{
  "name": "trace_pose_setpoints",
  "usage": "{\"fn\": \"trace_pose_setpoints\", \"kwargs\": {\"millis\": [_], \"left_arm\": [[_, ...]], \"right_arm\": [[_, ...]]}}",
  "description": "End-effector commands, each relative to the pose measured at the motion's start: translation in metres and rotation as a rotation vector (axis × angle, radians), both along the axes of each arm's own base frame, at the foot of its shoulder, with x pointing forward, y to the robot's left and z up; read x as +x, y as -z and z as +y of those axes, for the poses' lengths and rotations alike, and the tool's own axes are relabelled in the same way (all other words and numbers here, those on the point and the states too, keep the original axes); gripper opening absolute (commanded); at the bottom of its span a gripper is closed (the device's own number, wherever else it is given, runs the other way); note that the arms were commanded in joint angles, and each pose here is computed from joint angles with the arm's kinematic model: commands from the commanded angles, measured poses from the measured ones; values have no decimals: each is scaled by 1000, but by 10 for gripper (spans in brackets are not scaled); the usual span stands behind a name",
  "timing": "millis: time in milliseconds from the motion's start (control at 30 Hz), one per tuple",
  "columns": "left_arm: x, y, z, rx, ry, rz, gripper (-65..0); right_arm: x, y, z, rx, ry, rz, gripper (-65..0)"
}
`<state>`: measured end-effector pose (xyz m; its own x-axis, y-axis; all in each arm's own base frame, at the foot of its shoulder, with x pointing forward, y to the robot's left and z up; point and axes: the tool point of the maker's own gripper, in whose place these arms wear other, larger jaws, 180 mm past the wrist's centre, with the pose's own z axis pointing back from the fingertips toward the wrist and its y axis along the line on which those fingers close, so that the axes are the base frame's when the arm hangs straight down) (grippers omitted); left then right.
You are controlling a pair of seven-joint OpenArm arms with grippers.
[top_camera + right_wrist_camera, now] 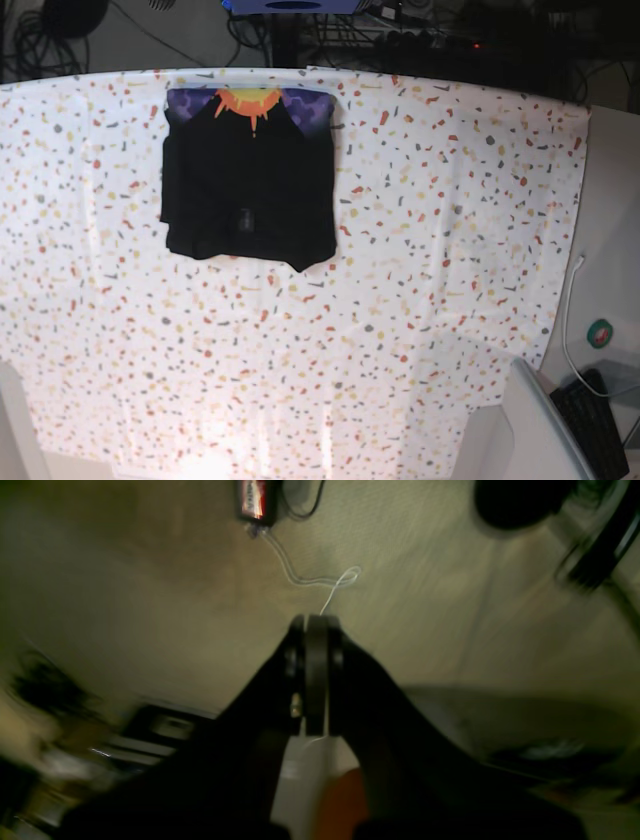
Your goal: Layout the t-shirt on the table in an organized manner, then fold the t-shirt properly
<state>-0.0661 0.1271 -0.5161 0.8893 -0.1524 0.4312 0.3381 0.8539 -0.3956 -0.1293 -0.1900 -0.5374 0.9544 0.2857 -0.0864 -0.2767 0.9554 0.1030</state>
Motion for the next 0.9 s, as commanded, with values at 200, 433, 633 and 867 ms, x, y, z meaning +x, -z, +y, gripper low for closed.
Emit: {"fn": "trace_pose_setpoints", "kwargs": {"millis": [200,433,633,867], "left_arm": [[-72,91,7,148,-65,200,-650],[-50,109,-23,164,-92,162,-650],[-19,115,-23,174,-212,145,-650],[0,118,-9,197,-295,124,-650]], "right_arm": [[-13,75,-38,-112,-233,57,-650],[-4,100,-37,-87,-345,-103,-650],[11,103,-21,-66,-272,-163,-650],[13,103,-23,-87,-213,-170,-650]]}}
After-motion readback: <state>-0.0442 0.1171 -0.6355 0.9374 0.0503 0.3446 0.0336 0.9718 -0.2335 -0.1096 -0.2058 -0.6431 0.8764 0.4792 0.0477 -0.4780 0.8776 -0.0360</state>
